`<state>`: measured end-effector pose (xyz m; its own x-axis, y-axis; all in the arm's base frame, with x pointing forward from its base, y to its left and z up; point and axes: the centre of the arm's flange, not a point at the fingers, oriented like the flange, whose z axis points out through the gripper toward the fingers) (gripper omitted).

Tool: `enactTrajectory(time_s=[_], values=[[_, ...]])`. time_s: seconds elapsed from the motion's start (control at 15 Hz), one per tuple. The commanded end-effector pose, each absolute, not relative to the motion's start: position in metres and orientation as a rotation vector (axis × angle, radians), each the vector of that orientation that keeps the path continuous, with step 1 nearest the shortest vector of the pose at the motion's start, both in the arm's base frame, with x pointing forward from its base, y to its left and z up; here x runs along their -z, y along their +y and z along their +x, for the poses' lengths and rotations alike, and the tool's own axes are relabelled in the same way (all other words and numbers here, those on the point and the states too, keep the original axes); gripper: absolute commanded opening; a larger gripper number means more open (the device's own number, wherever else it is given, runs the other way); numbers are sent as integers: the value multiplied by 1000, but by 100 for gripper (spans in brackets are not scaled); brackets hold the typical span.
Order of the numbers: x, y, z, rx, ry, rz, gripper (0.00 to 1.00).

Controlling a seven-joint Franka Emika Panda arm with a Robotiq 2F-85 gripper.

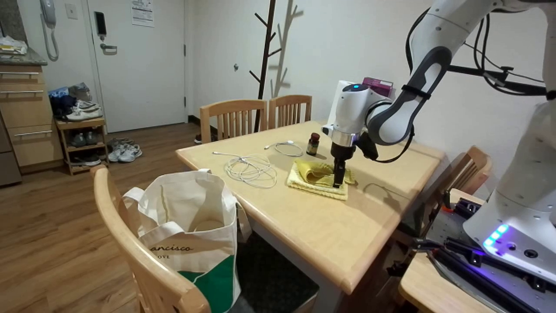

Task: Use the yellow towel to wipe the table

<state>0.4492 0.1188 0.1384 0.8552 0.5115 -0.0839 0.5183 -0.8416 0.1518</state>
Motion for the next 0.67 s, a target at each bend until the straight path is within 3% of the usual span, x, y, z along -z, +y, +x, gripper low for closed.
enactTrajectory(time_s=[0.0,0.53,0.6], values=[[-119,120,453,111,776,2870,59],[-88,55,460,348,488,2862,10],[-81,37,467,378,424,2869,9]])
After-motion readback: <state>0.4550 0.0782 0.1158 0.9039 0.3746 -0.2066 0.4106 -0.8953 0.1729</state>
